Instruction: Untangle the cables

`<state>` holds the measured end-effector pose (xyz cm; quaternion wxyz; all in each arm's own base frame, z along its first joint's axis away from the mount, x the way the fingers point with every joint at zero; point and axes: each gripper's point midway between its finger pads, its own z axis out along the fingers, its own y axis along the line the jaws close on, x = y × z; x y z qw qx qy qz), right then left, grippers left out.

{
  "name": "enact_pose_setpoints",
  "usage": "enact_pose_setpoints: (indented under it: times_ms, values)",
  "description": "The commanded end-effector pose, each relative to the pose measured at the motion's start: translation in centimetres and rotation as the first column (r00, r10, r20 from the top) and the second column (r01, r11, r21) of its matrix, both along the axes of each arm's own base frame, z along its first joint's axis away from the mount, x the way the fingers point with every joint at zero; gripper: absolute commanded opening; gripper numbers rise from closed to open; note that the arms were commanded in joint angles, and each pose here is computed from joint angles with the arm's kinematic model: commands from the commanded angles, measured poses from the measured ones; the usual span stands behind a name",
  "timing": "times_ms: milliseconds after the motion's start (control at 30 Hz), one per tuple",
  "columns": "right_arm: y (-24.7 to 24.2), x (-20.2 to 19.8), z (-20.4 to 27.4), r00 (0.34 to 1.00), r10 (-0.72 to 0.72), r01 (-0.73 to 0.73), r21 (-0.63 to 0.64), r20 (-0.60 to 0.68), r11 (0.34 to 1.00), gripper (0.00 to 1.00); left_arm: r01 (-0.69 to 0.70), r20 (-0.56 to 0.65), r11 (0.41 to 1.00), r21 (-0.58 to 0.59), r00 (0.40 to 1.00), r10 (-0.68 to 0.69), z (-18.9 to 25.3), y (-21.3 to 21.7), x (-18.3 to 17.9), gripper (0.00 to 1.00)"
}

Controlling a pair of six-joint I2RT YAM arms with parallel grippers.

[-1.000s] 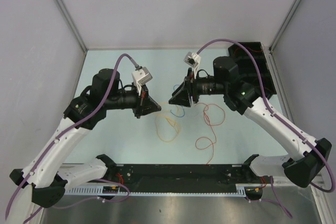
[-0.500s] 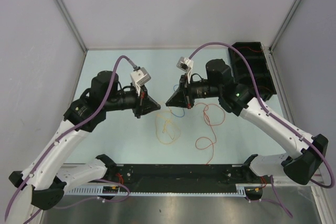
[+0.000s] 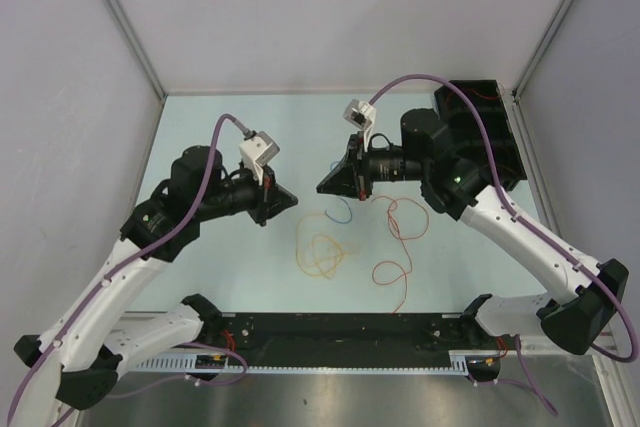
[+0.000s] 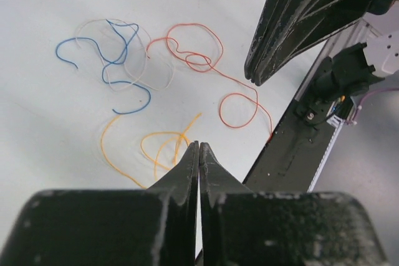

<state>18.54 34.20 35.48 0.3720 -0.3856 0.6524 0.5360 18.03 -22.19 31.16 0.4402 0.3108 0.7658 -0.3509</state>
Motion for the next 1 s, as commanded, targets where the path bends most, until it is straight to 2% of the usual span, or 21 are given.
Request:
enact_pose_setpoints:
  times_ms: [0, 33, 67, 100, 133, 167, 267, 400, 533, 600, 667, 733, 767, 833, 867, 933, 967]
  values:
    - [-0.1, 0.6, 2.6, 0.997, -0.023, 0.020, 0.037, 0.076, 0.999, 0.10, -0.043, 0.069, 0.998, -0.046, 0.997, 0.046, 1.4, 0.5, 0.4, 0.00]
    - [-0.3, 1.4, 1.3, 0.996, -0.065, 0.066, -0.012, 0.056, 0.998, 0.24, -0.044, 0.068, 0.998, -0.041, 0.997, 0.047, 1.2, 0.6, 0.4, 0.00]
    - [-0.1, 2.1, 0.1, 0.995, -0.082, 0.084, -0.050, 0.052, 0.995, 0.50, -0.045, 0.063, 0.998, -0.034, 0.997, 0.047, 0.8, 0.6, 0.4, 0.00]
    - [-0.1, 2.5, -0.6, 0.994, -0.098, 0.101, -0.074, 0.049, 0.992, 0.58, -0.044, 0.043, 0.999, -0.020, 0.998, 0.045, -0.3, 0.6, 0.5, 0.05]
    - [-0.3, 3.4, -2.0, 0.989, -0.146, 0.149, -0.126, 0.033, 0.981, 0.62, -0.044, 0.024, 0.999, -0.008, 0.999, 0.044, -1.2, 0.4, 0.6, 0.16]
    - [-0.3, 4.1, -3.2, 0.985, -0.172, 0.173, -0.161, 0.016, 0.972, 0.67, -0.086, 0.006, 0.996, 0.010, 0.996, 0.086, -2.2, 0.7, 1.2, 0.45]
    - [-0.6, 5.3, -6.3, 0.966, -0.258, 0.247, -0.263, -0.007, 0.933, 0.67, -0.192, -0.109, 0.980, 0.052, 0.974, 0.197, -6.5, 0.8, 2.6, 0.72]
    - [-1.0, 7.2, -10.0, 0.927, -0.374, 0.335, -0.374, -0.034, 0.865, 0.67, -0.396, -0.200, 0.909, 0.131, 0.887, 0.415, -11.4, 2.7, 4.3, 0.76]
    - [-1.1, 6.9, -12.0, 0.918, -0.392, 0.331, -0.432, -0.059, 0.839, 0.67, -0.484, -0.307, 0.864, 0.140, 0.808, 0.502, -14.2, 3.6, 3.3, 0.74]
    - [-1.0, 6.5, -12.7, 0.913, -0.406, 0.341, -0.460, -0.048, 0.820, 0.67, -0.506, -0.319, 0.855, 0.116, 0.796, 0.514, -14.7, 4.3, 2.4, 0.74]
    - [-0.9, 5.9, -13.6, 0.905, -0.422, 0.345, -0.493, -0.051, 0.799, 0.66, -0.573, -0.265, 0.809, 0.130, 0.766, 0.585, -14.2, 6.2, 2.7, 0.75]
    - [0.3, 3.9, -14.8, 0.924, -0.380, 0.308, -0.516, -0.038, 0.799, 0.66, -0.612, -0.194, 0.778, 0.142, 0.753, 0.628, -12.0, 8.3, 2.4, 0.76]
    - [1.0, 3.0, -15.5, 0.934, -0.355, 0.287, -0.530, -0.028, 0.798, 0.66, -0.671, -0.136, 0.725, 0.158, 0.712, 0.689, -11.2, 10.0, 2.9, 0.78]
    - [2.4, 0.7, -16.8, 0.957, -0.291, 0.248, -0.561, 0.013, 0.790, 0.66, -0.721, -0.065, 0.668, 0.183, 0.669, 0.740, -9.6, 12.4, 2.9, 0.82]
    - [2.8, 0.1, -17.8, 0.964, -0.264, 0.230, -0.583, 0.027, 0.779, 0.66, -0.760, -0.018, 0.620, 0.195, 0.629, 0.777, -9.3, 13.8, 3.3, 0.83]
    - [4.2, -1.9, -18.8, 0.979, -0.198, 0.183, -0.596, 0.042, 0.781, 0.65, -0.824, 0.013, 0.526, 0.209, 0.540, 0.841, -9.1, 16.2, 3.4, 0.88]
    - [4.7, -2.6, -19.7, 0.985, -0.163, 0.158, -0.609, 0.047, 0.777, 0.64, -0.835, 0.019, 0.515, 0.194, 0.528, 0.849, -8.8, 16.5, 3.5, 0.88]
